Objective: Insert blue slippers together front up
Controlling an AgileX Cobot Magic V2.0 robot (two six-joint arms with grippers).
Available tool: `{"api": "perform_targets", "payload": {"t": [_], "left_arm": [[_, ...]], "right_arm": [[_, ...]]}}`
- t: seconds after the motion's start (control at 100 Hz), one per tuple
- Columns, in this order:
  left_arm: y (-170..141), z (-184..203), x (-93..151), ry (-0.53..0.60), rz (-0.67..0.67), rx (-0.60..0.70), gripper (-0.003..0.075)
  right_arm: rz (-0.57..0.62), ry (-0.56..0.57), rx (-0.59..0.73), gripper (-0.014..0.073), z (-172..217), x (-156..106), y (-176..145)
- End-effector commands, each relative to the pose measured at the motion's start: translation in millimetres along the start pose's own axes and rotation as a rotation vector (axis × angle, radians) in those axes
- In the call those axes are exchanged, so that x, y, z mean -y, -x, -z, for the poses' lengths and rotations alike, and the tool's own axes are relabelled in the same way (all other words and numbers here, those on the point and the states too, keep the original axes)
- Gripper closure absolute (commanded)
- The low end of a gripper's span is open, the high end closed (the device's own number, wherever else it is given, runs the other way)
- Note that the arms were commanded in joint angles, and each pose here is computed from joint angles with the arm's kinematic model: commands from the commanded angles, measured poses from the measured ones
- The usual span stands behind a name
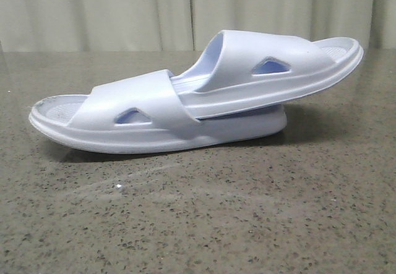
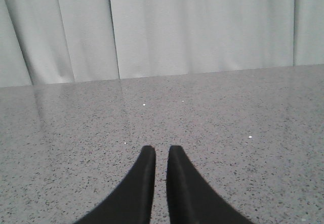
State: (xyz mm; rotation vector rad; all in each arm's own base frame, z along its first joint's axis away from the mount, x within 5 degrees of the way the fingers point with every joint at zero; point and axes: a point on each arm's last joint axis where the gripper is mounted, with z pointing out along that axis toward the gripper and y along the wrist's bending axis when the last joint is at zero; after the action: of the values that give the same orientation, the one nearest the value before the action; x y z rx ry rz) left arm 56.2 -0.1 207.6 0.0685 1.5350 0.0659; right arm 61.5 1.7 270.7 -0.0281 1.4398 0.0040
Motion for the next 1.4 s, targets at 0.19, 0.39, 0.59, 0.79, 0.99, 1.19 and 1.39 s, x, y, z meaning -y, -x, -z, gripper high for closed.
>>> {"api": "perform_targets", "payload": {"t": [0.19,0.39,0.59,0.79,0.99,1.19,1.39], "left_arm": [[6,3,0,-0.005,0.015,0.099,0.0704],[6,3,0,-0.005,0.015,0.099,0.0704],[6,3,0,-0.005,0.015,0.099,0.0704],[6,3,0,-0.005,0.015,0.099,0.0705],[6,3,0,-0.005,0.015,0.099,0.0704],[6,3,0,-0.005,0.015,0.099,0.0704],[6,3,0,-0.005,0.015,0.099,0.0704]], "right_arm": [[0.011,-0.012,0.036,0.0702,1,1,8],[0.012,-0.011,0.088,0.0702,7,1,-13],[-0.002,-0.01,0.094,0.0702,15,0,-42],[-0.049,-0.007,0.051,0.0702,15,0,-56],[-0.028,-0.006,0.042,0.0702,15,0,-57],[-0.03,-0.006,0.042,0.0702,15,0,-57],[-0.03,-0.006,0.042,0.0702,15,0,-57]]}}
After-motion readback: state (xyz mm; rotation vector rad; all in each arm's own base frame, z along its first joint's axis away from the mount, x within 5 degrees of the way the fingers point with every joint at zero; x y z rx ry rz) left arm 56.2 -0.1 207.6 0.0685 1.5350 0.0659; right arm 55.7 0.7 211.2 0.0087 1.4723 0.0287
